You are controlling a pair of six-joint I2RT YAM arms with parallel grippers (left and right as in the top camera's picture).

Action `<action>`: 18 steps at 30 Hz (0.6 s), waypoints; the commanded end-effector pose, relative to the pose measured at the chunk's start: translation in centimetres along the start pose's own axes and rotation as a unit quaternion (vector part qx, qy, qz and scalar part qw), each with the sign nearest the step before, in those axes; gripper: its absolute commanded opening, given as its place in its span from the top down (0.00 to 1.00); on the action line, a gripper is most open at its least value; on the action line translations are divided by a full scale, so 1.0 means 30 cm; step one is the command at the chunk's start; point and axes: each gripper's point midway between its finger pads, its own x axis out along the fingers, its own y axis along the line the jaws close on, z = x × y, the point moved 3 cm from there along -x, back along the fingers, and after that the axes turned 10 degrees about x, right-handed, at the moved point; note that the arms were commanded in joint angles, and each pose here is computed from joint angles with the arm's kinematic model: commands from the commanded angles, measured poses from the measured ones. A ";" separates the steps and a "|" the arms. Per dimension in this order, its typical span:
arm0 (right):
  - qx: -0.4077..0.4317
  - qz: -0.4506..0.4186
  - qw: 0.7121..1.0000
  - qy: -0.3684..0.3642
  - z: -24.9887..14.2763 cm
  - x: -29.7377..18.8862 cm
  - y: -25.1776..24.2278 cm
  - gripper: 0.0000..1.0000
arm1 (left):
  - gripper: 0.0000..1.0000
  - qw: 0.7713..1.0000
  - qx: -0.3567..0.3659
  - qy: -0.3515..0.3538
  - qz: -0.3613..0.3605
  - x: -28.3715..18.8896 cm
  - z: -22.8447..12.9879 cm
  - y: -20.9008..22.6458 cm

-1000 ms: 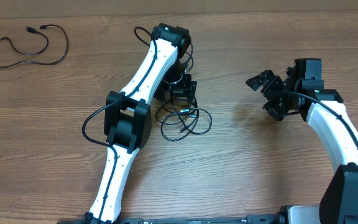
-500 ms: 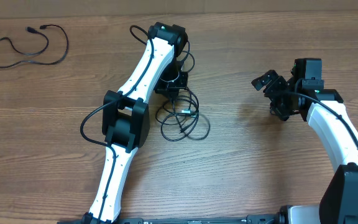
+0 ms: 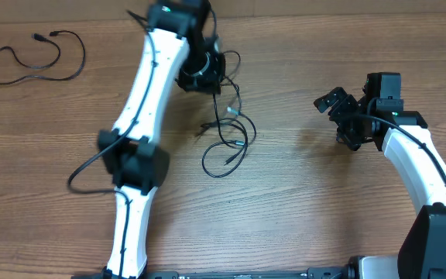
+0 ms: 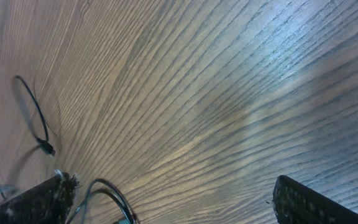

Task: Untangle cables
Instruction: 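Lift the grasped strand upward with the left gripper to loosen the coil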

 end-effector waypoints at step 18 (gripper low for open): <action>-0.006 0.007 1.000 -0.012 0.020 -0.012 0.023 0.00 | 0.96 0.930 0.121 -0.331 0.106 -0.636 0.024 -0.146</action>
